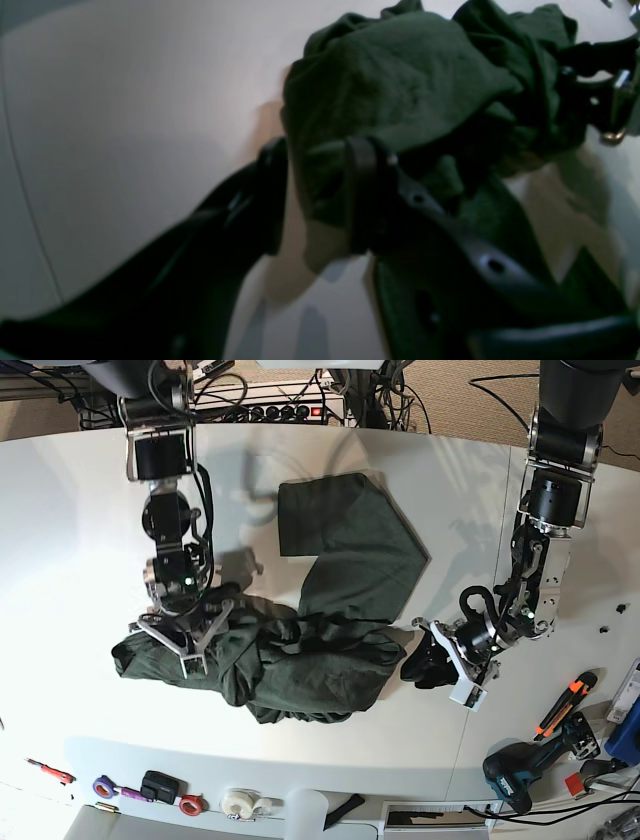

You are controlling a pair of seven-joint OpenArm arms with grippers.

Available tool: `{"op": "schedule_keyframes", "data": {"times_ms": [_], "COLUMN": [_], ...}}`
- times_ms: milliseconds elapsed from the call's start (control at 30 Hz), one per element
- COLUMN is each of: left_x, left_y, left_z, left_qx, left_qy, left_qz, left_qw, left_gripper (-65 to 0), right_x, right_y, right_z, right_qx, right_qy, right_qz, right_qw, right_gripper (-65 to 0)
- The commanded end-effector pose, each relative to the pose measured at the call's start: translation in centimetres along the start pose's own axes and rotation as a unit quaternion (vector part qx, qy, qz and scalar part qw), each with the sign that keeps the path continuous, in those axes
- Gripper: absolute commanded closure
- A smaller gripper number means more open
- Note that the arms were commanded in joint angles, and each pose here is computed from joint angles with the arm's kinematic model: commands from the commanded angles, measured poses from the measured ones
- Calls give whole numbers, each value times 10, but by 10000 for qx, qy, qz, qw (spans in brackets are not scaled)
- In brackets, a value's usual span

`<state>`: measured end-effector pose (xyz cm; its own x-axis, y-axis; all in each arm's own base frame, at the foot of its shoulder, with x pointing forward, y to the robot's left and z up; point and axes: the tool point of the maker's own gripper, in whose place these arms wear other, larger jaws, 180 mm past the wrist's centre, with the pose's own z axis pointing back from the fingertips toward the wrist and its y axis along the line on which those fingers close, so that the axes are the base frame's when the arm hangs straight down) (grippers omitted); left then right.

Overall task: Layout the t-shirt on the table in an organized manner, then fold the t-shirt properly
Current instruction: 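Drag the bunched fabric outward with the right gripper to spread it, then grasp the shirt with both grippers and lift it toward each other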

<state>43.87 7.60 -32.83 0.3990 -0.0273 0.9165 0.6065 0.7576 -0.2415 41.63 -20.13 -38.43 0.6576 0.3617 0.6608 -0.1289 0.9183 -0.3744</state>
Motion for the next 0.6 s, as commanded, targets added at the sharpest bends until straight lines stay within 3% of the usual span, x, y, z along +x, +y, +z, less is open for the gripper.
{"op": "schedule_keyframes", "data": {"times_ms": [0, 67, 200, 333, 567], "left_x": [30, 30, 30, 30, 29], "left_y": [2, 2, 2, 2, 3], "left_z": [0, 0, 0, 0, 1], "left_qx": [-30, -31, -29, -28, -19], "left_qy": [-370, -371, -365, -363, -354], "left_qz": [-98, -97, -100, -101, -108], "left_qw": [9993, 9993, 9993, 9993, 9993], "left_gripper": [-200, -200, -200, -200, -200], "right_x": [4, 3, -9, -26, -34], "right_y": [-8, -5, -3, -6, -19], "right_z": [0, 0, 1, 3, 11], "right_qx": [-64, 24, 90, 16, -263], "right_qy": [24, 110, 463, 912, 1175], "right_qz": [36, 113, 189, 258, 460], "right_qw": [10000, 9999, 9987, 9955, 9917], "right_gripper": [-322, -314, -163, -81, -30]}}
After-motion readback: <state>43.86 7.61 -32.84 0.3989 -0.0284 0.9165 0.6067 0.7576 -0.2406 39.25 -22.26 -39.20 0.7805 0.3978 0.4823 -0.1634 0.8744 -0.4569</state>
